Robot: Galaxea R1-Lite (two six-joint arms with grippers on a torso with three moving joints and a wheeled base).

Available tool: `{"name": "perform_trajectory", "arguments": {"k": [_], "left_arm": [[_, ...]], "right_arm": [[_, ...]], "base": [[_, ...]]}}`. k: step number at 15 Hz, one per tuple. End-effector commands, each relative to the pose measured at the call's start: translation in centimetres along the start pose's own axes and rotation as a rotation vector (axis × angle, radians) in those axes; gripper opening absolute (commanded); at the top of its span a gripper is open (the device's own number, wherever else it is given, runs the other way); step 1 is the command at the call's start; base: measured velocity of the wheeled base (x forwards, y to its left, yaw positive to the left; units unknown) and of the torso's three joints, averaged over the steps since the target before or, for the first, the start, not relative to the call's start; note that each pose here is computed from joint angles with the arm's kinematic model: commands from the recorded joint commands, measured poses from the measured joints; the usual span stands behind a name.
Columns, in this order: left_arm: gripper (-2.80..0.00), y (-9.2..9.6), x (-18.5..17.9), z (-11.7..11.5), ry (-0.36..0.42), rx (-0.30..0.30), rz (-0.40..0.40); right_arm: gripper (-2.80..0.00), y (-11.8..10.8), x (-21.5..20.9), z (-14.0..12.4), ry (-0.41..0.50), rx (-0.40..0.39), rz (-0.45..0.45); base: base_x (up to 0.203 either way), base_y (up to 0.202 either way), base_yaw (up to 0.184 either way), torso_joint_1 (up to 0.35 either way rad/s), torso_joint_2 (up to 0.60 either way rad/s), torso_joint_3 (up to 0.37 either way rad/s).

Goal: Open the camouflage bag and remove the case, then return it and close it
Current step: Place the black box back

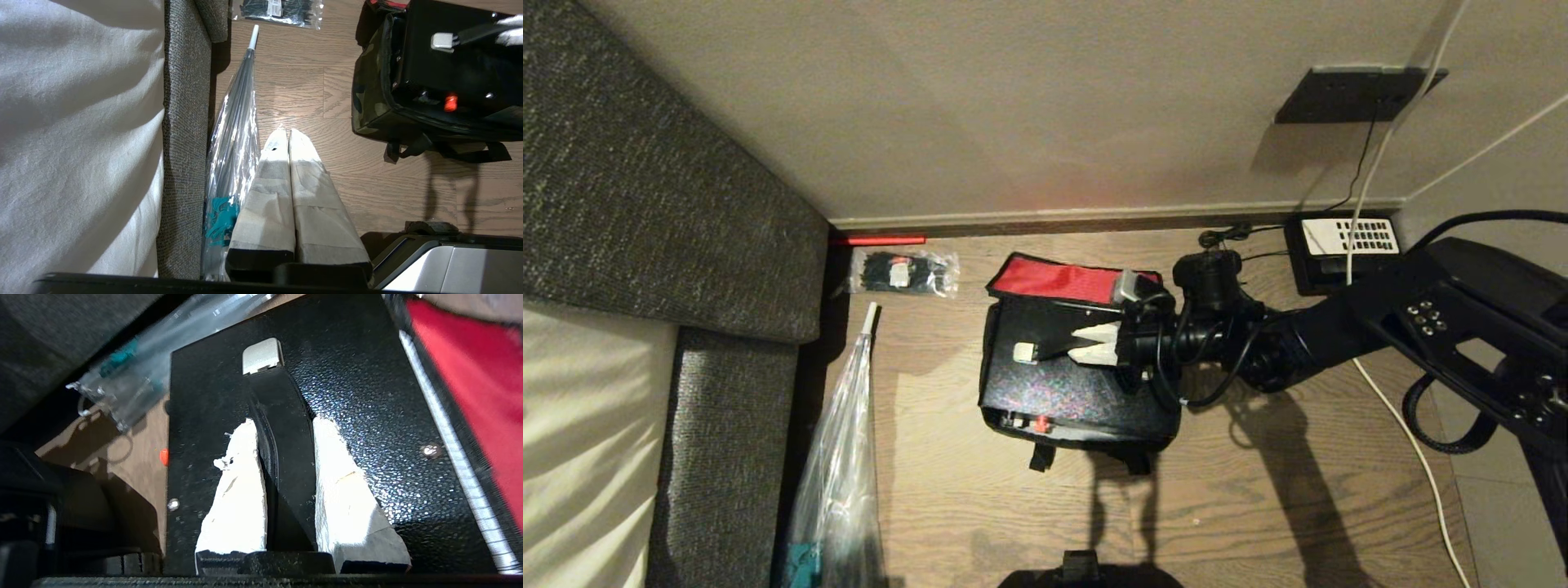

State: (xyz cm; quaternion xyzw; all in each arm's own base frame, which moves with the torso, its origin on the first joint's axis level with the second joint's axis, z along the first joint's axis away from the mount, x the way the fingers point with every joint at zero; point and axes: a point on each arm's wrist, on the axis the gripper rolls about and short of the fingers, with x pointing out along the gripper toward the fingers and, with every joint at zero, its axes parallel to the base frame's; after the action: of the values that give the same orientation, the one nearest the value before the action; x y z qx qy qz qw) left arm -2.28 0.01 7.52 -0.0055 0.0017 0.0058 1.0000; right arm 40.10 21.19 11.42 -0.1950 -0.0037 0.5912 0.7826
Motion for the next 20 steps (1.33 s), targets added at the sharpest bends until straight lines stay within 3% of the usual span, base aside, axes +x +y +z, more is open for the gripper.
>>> {"name": "perform_trajectory", "arguments": {"k": [1, 9, 12, 20], "left_arm": [[-2.8, 0.0, 0.0, -0.1, 0.001, -0.001, 0.001], [-2.8, 0.0, 0.0, -0.1, 0.001, -0.001, 0.001], [-2.8, 0.0, 0.0, -0.1, 0.002, -0.001, 0.001], [-2.8, 0.0, 0.0, -0.1, 0.001, 0.0, 0.001]], "right_arm": [[-2.8, -0.1, 0.5, -1.8, 0.016, 0.018, 0.006], [-2.8, -0.2, 1.3, -4.2, 0.008, 0.007, -0.008], [-2.8, -0.1, 1.7, -5.3, -0.018, -0.03, -0.034], [-2.8, -0.2, 1.8, -6.8, -0.004, -0.021, -0.039]], "base": [[0.0, 0.0, 0.0, 0.0, 0.0, 0.0], [0.0, 0.0, 0.0, 0.0, 0.0, 0.0], [0.0, 0.0, 0.0, 0.0, 0.0, 0.0], [0.0, 0.0, 0.0, 0.0, 0.0, 0.0]]}}
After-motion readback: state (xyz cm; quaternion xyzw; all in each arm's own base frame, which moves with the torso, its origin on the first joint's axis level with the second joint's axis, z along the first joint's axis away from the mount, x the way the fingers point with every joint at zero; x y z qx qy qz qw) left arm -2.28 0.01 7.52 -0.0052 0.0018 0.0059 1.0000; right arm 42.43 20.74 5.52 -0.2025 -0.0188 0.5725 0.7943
